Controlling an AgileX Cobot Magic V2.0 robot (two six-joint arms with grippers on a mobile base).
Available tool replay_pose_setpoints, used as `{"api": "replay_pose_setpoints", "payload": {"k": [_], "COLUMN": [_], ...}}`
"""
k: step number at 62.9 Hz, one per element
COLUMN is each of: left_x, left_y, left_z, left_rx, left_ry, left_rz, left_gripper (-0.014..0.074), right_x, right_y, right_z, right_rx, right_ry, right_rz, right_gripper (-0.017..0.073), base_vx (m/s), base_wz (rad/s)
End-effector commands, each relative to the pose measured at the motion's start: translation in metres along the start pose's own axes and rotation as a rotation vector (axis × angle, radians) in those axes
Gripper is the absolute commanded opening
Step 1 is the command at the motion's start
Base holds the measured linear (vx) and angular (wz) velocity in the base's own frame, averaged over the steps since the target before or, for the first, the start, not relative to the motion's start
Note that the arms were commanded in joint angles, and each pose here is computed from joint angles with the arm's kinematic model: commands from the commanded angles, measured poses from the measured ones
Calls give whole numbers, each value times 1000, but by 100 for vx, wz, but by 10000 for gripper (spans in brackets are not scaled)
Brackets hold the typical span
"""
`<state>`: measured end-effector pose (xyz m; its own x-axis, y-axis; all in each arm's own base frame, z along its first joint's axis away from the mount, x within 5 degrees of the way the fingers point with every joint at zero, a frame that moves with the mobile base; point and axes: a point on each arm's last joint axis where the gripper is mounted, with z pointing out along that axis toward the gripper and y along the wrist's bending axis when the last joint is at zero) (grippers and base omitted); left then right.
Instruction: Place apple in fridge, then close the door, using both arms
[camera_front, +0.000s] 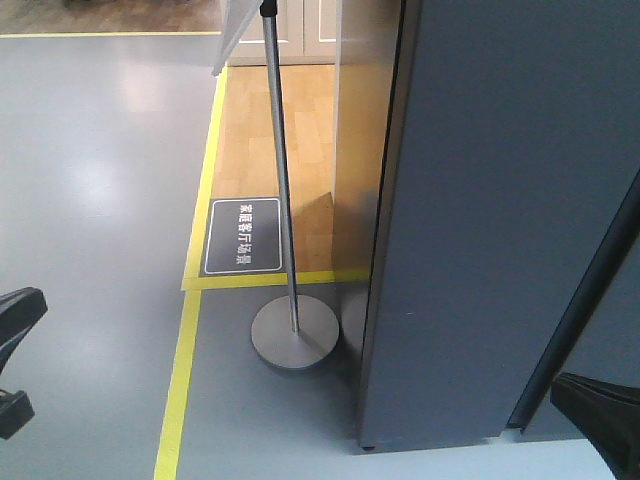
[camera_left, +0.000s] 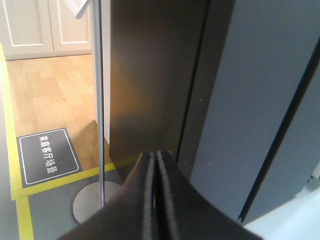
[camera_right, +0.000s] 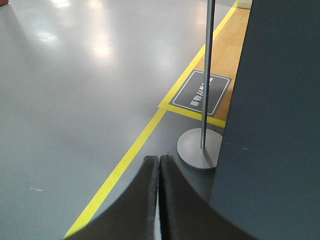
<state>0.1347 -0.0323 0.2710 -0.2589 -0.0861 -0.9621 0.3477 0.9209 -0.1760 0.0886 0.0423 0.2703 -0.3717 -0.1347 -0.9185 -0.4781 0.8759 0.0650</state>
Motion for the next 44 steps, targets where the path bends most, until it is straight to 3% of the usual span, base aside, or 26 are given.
{"api": "replay_pose_setpoints", "payload": {"k": [1,19,27,32,44], "left_x": [-9,-14,-11,-2,35], "left_y": [0,0,4,10,16], "left_z": [0,0,0,0,-1], "left_rx": [-4,0,-41,-100,-150], "left_ry": [-42,-100,-98,-86,-33], "left_rz": [-71,-207,-204,-173,-215], "left_gripper": [-8,-8,-8,-8,-8], "right_x": [-11,-11,-11,-11,-11], "right_y": [-1,-1,-1,-1,-1], "right_z": [-2,-2,-2,-2,-2], "right_rx": [17,16,16,16,16], "right_ry": [-54,-53,-53,-53,-53], "right_rz": [13,13,13,13,13], "right_gripper": [-3,-3,-3,-3,-3], "base_vx": [0,0,0,0,0], "base_wz": [0,0,0,0,0]}}
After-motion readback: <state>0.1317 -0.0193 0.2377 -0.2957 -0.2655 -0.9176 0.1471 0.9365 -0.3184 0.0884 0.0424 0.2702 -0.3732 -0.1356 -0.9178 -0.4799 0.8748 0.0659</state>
